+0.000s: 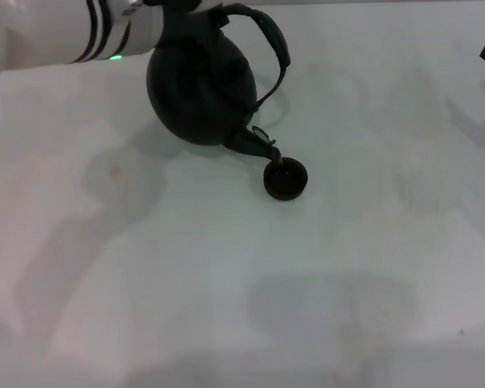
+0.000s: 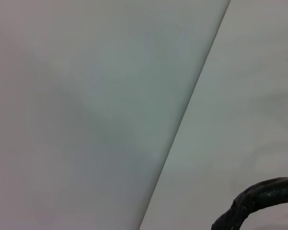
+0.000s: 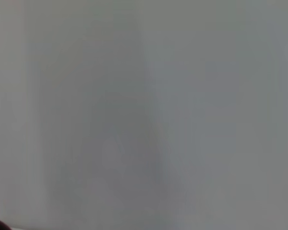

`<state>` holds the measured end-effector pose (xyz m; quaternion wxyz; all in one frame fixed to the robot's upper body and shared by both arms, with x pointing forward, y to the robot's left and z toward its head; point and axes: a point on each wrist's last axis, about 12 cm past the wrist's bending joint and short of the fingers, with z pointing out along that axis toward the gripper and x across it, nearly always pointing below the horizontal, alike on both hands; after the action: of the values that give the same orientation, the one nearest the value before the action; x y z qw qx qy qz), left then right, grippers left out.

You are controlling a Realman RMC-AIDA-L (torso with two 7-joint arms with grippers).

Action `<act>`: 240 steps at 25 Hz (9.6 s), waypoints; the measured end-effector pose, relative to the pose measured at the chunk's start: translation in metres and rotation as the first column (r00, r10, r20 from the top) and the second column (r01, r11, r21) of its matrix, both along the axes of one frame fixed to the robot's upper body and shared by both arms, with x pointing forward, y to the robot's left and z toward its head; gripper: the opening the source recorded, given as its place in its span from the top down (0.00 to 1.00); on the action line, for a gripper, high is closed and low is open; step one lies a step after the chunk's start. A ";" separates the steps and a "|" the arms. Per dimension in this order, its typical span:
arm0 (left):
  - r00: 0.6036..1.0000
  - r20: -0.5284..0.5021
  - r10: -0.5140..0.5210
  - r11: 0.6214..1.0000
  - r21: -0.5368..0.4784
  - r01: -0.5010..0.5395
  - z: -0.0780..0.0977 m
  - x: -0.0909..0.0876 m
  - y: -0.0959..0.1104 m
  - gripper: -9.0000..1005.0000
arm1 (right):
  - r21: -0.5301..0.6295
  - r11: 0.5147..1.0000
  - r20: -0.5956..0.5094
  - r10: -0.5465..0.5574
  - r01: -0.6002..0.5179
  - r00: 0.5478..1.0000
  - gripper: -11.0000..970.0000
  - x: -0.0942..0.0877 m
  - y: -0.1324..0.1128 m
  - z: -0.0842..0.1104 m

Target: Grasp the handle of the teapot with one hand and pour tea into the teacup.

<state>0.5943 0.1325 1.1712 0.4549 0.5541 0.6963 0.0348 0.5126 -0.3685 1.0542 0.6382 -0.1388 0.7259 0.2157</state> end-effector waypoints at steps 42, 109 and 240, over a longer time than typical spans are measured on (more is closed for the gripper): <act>0.997 0.046 -0.060 0.994 0.093 0.056 0.005 0.003 -0.019 0.89 | -0.021 0.998 -0.015 -0.060 0.059 0.998 0.13 0.000 -0.009 -0.003; 0.865 -0.322 0.384 0.582 -0.643 -0.498 -0.062 -0.043 0.135 0.89 | -0.076 0.989 -0.099 -0.137 0.130 0.986 0.13 0.012 -0.013 -0.014; 0.399 -0.064 0.915 0.065 -0.951 -0.302 -0.144 -0.135 0.260 0.20 | 0.052 0.912 0.328 -0.401 0.407 0.855 0.13 -0.024 -0.004 -0.008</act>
<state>0.4595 0.3921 1.0276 0.7777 -0.1924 0.5968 0.0449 0.4884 -0.3724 1.0459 0.7808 -0.0238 0.6229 0.0434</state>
